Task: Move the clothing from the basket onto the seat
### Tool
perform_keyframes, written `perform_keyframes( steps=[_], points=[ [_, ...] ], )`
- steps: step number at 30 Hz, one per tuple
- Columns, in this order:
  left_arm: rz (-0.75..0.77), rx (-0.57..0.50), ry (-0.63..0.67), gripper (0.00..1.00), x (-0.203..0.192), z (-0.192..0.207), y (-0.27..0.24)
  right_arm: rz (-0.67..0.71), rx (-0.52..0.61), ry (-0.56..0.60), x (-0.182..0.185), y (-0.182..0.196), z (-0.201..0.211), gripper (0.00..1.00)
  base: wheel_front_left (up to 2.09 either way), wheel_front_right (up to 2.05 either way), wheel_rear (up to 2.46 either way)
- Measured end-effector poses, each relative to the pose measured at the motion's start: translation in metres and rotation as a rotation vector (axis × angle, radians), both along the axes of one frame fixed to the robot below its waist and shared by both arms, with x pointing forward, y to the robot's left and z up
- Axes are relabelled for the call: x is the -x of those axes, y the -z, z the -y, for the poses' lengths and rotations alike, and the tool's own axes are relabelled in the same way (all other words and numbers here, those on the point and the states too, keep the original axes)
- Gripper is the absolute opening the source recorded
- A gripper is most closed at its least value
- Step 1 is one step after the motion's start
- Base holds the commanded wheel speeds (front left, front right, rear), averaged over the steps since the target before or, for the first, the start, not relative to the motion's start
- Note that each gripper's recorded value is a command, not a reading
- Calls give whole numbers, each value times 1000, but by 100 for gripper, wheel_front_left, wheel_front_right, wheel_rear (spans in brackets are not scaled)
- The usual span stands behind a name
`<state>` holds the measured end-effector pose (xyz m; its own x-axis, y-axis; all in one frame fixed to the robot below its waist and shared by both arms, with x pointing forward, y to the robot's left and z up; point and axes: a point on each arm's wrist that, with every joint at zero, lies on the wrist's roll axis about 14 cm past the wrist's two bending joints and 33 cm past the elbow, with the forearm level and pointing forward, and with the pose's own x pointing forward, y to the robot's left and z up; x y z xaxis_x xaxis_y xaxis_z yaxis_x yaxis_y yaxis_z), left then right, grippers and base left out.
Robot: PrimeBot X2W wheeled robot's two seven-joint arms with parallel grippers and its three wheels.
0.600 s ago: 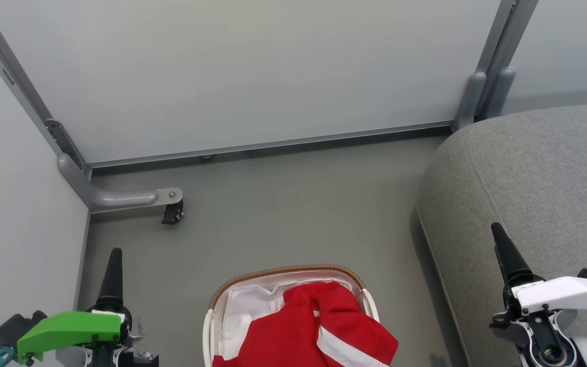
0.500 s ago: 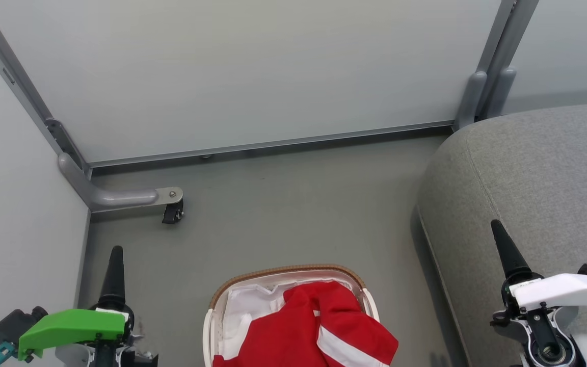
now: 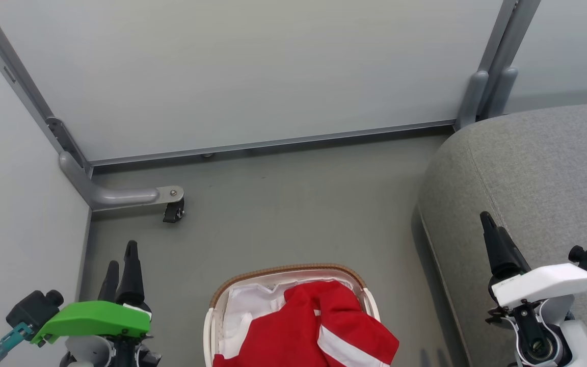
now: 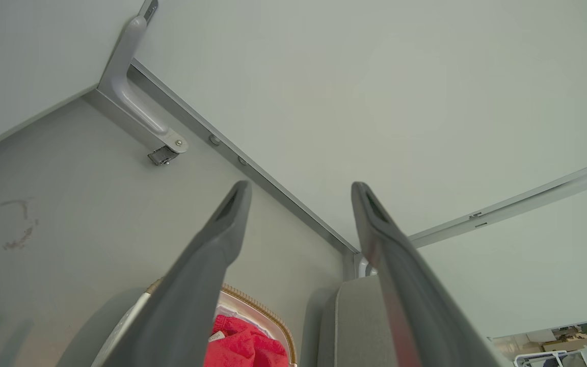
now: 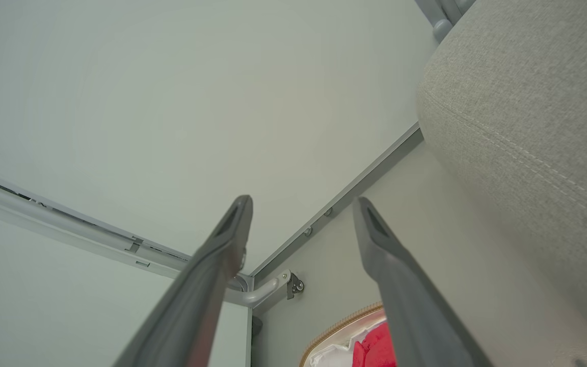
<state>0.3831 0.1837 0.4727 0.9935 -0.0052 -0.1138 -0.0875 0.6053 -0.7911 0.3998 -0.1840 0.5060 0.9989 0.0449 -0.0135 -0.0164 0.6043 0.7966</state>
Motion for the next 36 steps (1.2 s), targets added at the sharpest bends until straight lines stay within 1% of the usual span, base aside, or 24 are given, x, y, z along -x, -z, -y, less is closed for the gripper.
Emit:
perform_keyframes(
  steps=[17, 36],
  points=[
    [-13, -250, 40, 100, 1, 7, 7, 42, 255, -36, -5, -5, -10, 100, 0, 0, 0],
    [0, -512, 77, 100, 1, 10, 8, 74, 489, -51, -7, -3, -14, 100, 0, 0, 0]
  ],
)
